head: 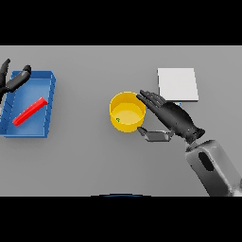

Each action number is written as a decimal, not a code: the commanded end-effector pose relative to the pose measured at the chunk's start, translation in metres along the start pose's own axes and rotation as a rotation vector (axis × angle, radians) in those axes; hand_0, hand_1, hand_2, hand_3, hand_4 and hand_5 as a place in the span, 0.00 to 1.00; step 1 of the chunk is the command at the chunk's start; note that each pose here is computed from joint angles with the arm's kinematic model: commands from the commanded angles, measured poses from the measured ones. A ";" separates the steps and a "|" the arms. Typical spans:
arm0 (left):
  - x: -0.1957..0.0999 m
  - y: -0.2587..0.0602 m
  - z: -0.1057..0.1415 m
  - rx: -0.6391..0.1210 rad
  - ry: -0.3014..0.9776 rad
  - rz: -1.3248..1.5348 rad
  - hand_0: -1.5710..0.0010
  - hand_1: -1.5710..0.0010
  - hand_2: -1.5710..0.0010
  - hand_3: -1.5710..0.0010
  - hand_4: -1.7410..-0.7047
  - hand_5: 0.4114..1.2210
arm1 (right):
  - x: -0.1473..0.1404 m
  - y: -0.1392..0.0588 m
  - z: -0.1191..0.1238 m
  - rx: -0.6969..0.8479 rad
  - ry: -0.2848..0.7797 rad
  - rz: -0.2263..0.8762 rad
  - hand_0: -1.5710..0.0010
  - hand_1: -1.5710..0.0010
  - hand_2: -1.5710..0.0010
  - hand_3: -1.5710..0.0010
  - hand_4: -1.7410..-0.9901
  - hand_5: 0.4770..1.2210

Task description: Pick up the red beaker and tilt it to pour out 1 green nut into yellow bowl. Pick up the yellow bowl and place it on the metallic measuring scale.

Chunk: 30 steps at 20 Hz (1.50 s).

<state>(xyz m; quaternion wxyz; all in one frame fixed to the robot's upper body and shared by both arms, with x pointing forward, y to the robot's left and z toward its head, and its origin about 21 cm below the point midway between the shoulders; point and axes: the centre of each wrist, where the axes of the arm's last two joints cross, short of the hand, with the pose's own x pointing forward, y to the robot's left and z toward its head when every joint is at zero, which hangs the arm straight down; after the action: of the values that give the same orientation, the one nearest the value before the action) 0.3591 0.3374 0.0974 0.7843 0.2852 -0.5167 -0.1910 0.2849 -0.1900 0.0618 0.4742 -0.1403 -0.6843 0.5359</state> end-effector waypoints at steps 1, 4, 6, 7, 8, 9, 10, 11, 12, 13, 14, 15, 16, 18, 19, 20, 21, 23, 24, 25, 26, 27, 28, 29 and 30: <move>-0.001 0.001 0.001 -0.003 0.001 -0.002 1.00 1.00 1.00 1.00 0.99 0.32 | 0.002 0.002 -0.006 0.057 -0.032 0.070 1.00 1.00 1.00 1.00 0.68 0.30; -0.002 -0.002 -0.002 -0.006 0.006 -0.007 1.00 1.00 1.00 1.00 0.99 0.33 | 0.005 0.001 -0.022 0.200 -0.106 0.234 1.00 1.00 1.00 1.00 0.69 0.31; -0.004 0.003 0.000 -0.009 0.002 0.000 1.00 1.00 1.00 1.00 0.99 0.33 | 0.008 -0.005 -0.033 0.271 -0.137 0.309 1.00 1.00 1.00 1.00 0.70 0.31; -0.004 0.003 -0.001 -0.007 0.003 0.001 1.00 1.00 1.00 1.00 0.99 0.33 | 0.009 -0.004 -0.039 0.300 -0.146 0.334 1.00 1.00 1.00 1.00 0.71 0.31; -0.008 0.002 0.001 -0.010 0.004 0.008 1.00 1.00 1.00 1.00 0.99 0.34 | 0.010 -0.002 -0.044 0.340 -0.155 0.362 1.00 1.00 1.00 1.00 0.70 0.31; -0.007 0.001 0.001 -0.014 0.005 0.016 1.00 1.00 1.00 1.00 0.98 0.34 | 0.012 -0.001 -0.049 0.371 -0.168 0.379 1.00 1.00 1.00 1.00 0.70 0.31; -0.006 0.005 0.002 -0.009 0.005 0.018 1.00 1.00 1.00 1.00 0.98 0.34 | 0.014 -0.001 -0.057 0.399 -0.156 0.403 1.00 1.00 1.00 1.00 0.70 0.31; -0.006 0.007 0.000 -0.008 0.003 0.015 1.00 1.00 1.00 1.00 0.98 0.34 | 0.014 0.003 -0.062 0.430 -0.142 0.419 1.00 1.00 1.00 1.00 0.69 0.31; -0.007 0.006 0.001 -0.005 -0.001 0.017 1.00 1.00 1.00 1.00 0.98 0.34 | 0.013 0.001 -0.065 0.457 -0.149 0.447 1.00 1.00 1.00 1.00 0.69 0.30; -0.009 0.005 0.000 -0.013 0.001 0.020 1.00 1.00 1.00 1.00 0.98 0.34 | 0.013 0.003 -0.070 0.472 -0.142 0.464 1.00 1.00 1.00 1.00 0.69 0.30; -0.009 0.007 0.001 -0.010 -0.002 0.023 1.00 1.00 1.00 1.00 0.98 0.34 | 0.014 0.008 -0.073 0.494 -0.141 0.482 1.00 1.00 1.00 1.00 0.69 0.30; -0.010 0.008 0.001 -0.010 -0.002 0.024 1.00 1.00 1.00 1.00 0.98 0.34 | 0.014 0.011 -0.077 0.512 -0.136 0.491 1.00 1.00 1.00 1.00 0.68 0.30; -0.008 0.005 0.002 -0.015 -0.012 0.033 1.00 1.00 1.00 1.00 0.98 0.34 | 0.012 0.011 -0.080 0.521 -0.128 0.509 1.00 1.00 1.00 1.00 0.67 0.31; -0.008 0.006 0.002 -0.016 -0.007 0.032 1.00 1.00 1.00 1.00 0.98 0.34 | 0.012 0.013 -0.086 0.562 -0.119 0.533 1.00 1.00 1.00 1.00 0.64 0.32; -0.010 0.008 0.002 -0.010 0.001 0.027 1.00 1.00 1.00 1.00 0.98 0.34 | 0.011 0.013 -0.089 0.588 -0.117 0.541 1.00 1.00 1.00 1.00 0.63 0.33; -0.012 0.009 0.001 -0.014 0.003 0.029 1.00 1.00 1.00 1.00 0.98 0.33 | 0.013 0.010 -0.092 0.598 -0.116 0.551 1.00 1.00 1.00 1.00 0.63 0.34; -0.010 0.008 0.001 -0.015 -0.002 0.028 1.00 1.00 1.00 1.00 0.99 0.34 | 0.013 0.007 -0.094 0.616 -0.119 0.551 1.00 1.00 1.00 1.00 0.62 0.35; -0.008 0.008 0.002 -0.008 -0.012 0.029 1.00 1.00 1.00 1.00 0.99 0.34 | 0.015 0.013 -0.098 0.635 -0.102 0.558 1.00 1.00 1.00 1.00 0.60 0.36; -0.012 0.007 0.005 -0.013 -0.012 0.030 1.00 1.00 1.00 1.00 0.99 0.34 | 0.013 0.016 -0.097 0.637 -0.101 0.546 1.00 1.00 1.00 1.00 0.59 0.37; -0.011 0.003 0.005 -0.018 -0.018 0.037 1.00 1.00 1.00 1.00 0.99 0.34 | 0.015 0.013 -0.099 0.631 -0.098 0.528 1.00 1.00 1.00 1.00 0.58 0.38; -0.010 0.010 0.006 -0.008 -0.014 0.033 1.00 1.00 1.00 1.00 0.99 0.34 | 0.012 0.021 -0.098 0.641 -0.077 0.516 1.00 1.00 1.00 0.99 0.56 0.42; -0.013 0.011 0.006 -0.007 -0.018 0.032 1.00 1.00 1.00 1.00 0.99 0.34 | 0.014 0.023 -0.100 0.642 -0.064 0.513 1.00 0.99 0.99 0.97 0.54 0.45; -0.012 0.012 0.005 -0.008 -0.018 0.036 1.00 1.00 1.00 1.00 0.99 0.34 | 0.014 0.019 -0.100 0.640 -0.056 0.516 0.93 0.94 0.94 0.94 0.51 0.49; -0.010 0.013 0.005 -0.009 -0.013 0.035 1.00 1.00 1.00 1.00 0.99 0.35 | 0.014 0.020 -0.100 0.643 -0.055 0.526 0.82 0.85 0.89 0.89 0.47 0.53; -0.011 0.010 0.005 -0.017 -0.013 0.038 1.00 1.00 1.00 1.00 0.99 0.35 | 0.015 0.021 -0.101 0.646 -0.068 0.532 0.65 0.70 0.80 0.83 0.43 0.63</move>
<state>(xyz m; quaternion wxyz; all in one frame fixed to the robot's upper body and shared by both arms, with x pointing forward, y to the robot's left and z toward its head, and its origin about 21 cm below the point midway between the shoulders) 0.3501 0.3502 0.0968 0.7870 0.2669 -0.5255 -0.1824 0.3516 -0.1104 0.0482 0.3161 -0.1386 -0.4362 0.8310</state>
